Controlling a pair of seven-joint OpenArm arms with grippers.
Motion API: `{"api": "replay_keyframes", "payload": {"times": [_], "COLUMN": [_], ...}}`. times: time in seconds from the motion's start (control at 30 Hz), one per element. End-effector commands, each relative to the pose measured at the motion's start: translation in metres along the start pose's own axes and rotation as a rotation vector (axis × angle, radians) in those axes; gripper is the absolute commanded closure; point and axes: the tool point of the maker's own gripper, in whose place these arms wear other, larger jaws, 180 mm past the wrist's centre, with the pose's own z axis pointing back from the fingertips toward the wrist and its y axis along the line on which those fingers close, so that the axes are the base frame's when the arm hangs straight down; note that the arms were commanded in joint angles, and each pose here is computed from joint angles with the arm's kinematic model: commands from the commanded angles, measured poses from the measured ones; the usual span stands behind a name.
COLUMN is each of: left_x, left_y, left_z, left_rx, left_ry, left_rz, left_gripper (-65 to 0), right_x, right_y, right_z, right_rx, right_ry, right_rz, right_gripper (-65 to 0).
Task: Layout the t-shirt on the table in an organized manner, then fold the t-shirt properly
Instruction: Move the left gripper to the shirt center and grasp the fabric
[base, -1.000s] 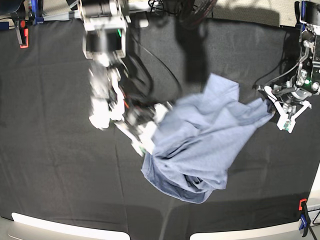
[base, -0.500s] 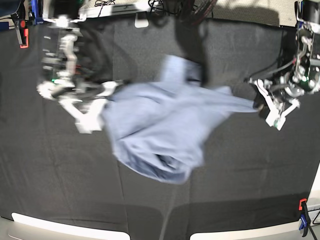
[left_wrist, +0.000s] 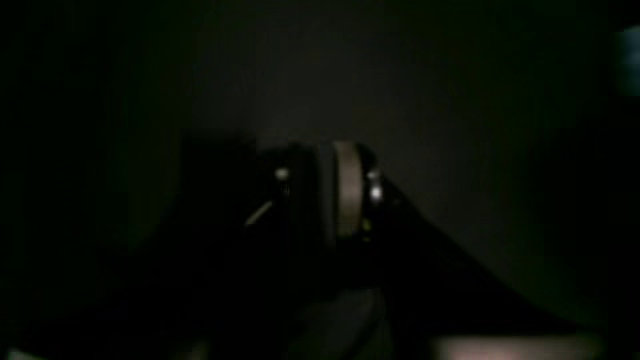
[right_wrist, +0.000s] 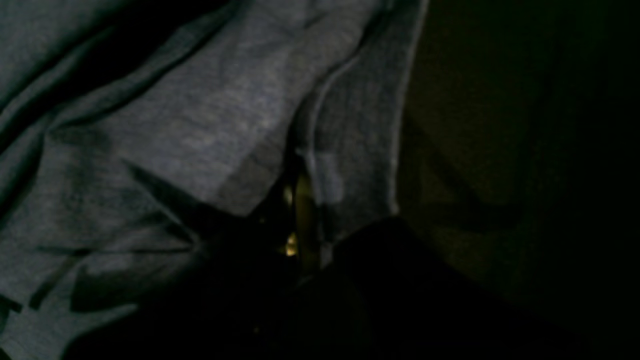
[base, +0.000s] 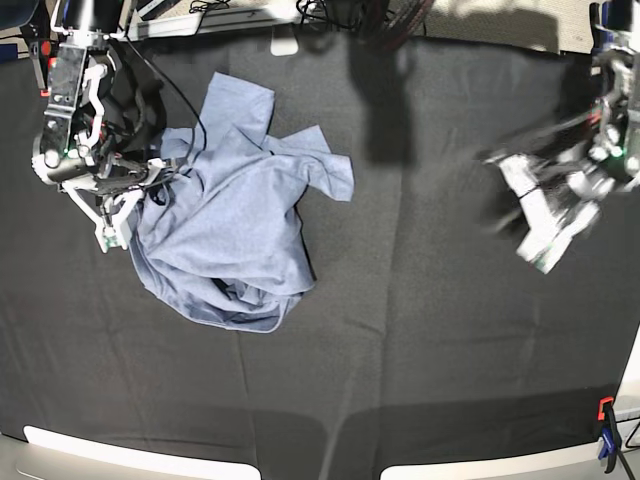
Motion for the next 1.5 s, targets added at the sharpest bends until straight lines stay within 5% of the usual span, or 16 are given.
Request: {"api": "replay_keyframes", "payload": {"times": [0.0, 0.1, 0.2, 0.57, 0.77, 1.0, 1.17, 1.23, 1.3, 1.47], "left_x": [0.033, 0.086, 0.104, 0.107, 0.078, 0.048, 0.036, 0.04, 0.042, 0.071], "left_y": [-0.009, -0.056, -0.092, -0.24, -0.28, -0.282, -0.244, -0.241, -0.241, -0.192], "left_z": [0.008, 0.02, 0.016, -0.017, -0.061, -0.103, -0.128, -0.129, -0.128, -0.11], "left_rx": [-0.006, -0.064, -0.126, -0.386, -0.378, -0.322, -0.147, -0.141, -0.139, 0.058], "left_ry": [-0.098, -0.271, -0.34, -0.36, -0.257, -0.143, -0.064, -0.07, -0.077, -0.167], "left_rz": [-0.043, -0.088, -0.078, -0.211, -0.253, -0.336, -0.34, -0.345, -0.344, -0.284], "left_gripper": [-15.2, -16.6, -16.6, -16.6, -16.6, -16.6, -16.5, -12.4, -0.3, 0.0], "right_x": [0.016, 0.016, 0.015, 0.016, 0.015, 0.015, 0.015, 0.015, 0.014, 0.014], "right_y": [-0.005, -0.005, -0.005, -0.002, -0.002, -0.002, -0.002, -0.002, -0.002, -0.002], "right_z": [0.005, 0.005, 0.005, 0.005, 0.005, 0.005, 0.005, 0.005, 0.005, 0.005], "right_rx": [-0.01, -0.01, -0.01, 0.011, 0.011, 0.011, 0.011, 0.011, 0.011, 0.011], "right_ry": [-0.053, -0.053, -0.05, -0.05, -0.045, -0.045, -0.046, -0.046, -0.045, -0.045], "right_rz": [0.006, 0.006, 0.006, -0.005, -0.005, -0.005, -0.005, -0.005, -0.005, -0.005], "right_gripper": [0.0, 0.0, 0.0, 0.0, 0.0, 0.0, 0.0, 0.0, 0.0, 0.0]}}
